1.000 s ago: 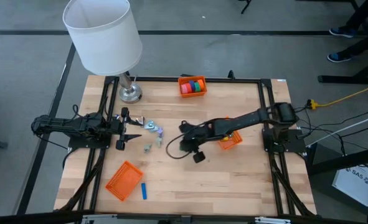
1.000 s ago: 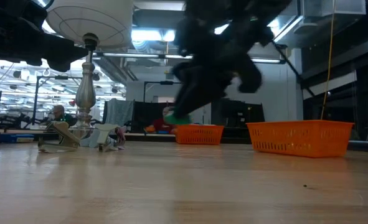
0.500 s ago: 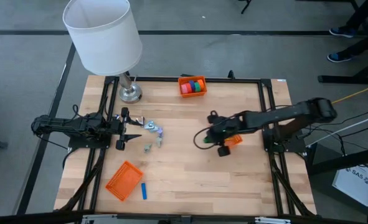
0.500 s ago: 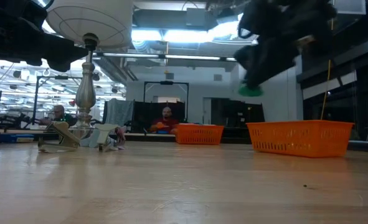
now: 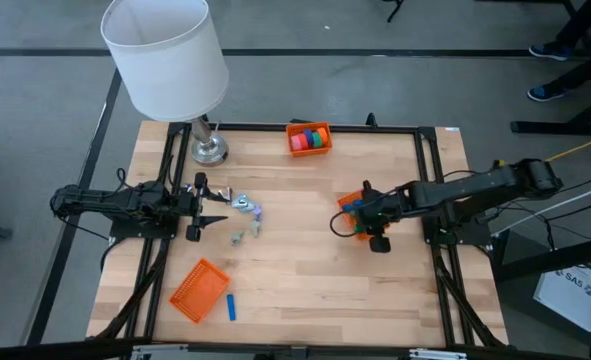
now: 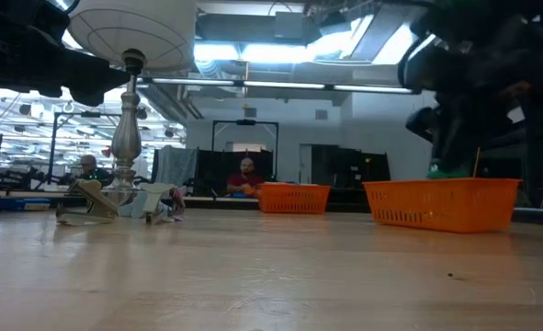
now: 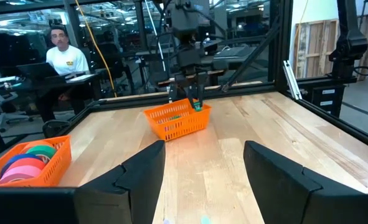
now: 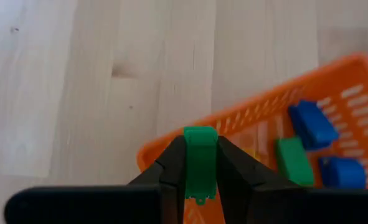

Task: Pick and place Stapler, Stapler remover, tape
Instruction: Put the blue stapler into the middle orange bin

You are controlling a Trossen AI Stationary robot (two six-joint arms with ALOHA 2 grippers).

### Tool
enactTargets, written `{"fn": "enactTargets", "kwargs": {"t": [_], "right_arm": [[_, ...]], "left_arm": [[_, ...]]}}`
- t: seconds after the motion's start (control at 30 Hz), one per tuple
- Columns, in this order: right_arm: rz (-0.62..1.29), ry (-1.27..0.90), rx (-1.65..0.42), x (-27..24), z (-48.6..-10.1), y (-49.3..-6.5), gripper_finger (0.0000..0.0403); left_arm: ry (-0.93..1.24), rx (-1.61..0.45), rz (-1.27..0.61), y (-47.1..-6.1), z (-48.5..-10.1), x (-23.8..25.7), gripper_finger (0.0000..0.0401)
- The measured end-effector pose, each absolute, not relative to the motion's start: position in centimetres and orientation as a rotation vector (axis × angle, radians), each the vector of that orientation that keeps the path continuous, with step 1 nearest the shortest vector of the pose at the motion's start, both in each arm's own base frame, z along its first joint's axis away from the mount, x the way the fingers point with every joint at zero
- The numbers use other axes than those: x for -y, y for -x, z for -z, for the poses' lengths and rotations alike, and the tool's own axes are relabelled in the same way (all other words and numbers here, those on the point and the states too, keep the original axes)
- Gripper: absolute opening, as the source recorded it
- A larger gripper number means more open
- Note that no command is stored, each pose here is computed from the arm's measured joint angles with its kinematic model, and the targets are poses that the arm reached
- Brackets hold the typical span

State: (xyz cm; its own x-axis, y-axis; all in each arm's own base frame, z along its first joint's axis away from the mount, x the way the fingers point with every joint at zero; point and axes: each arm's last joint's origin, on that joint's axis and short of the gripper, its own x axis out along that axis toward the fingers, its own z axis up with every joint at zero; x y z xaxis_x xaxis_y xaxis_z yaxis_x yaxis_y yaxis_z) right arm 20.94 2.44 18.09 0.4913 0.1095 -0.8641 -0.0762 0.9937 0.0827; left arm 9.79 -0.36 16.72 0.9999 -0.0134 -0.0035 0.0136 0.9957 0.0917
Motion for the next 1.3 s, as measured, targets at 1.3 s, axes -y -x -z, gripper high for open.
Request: {"fn": "enactTargets", "kwargs": {"t": [1.3], "right_arm": [[-0.052,-0.048,-1.044,-2.04,-17.46,-21.02,0.0123]], "left_arm": [[-0.092,-0.003,0.014,-9.8,-16.71,0.36,0.0216]]}}
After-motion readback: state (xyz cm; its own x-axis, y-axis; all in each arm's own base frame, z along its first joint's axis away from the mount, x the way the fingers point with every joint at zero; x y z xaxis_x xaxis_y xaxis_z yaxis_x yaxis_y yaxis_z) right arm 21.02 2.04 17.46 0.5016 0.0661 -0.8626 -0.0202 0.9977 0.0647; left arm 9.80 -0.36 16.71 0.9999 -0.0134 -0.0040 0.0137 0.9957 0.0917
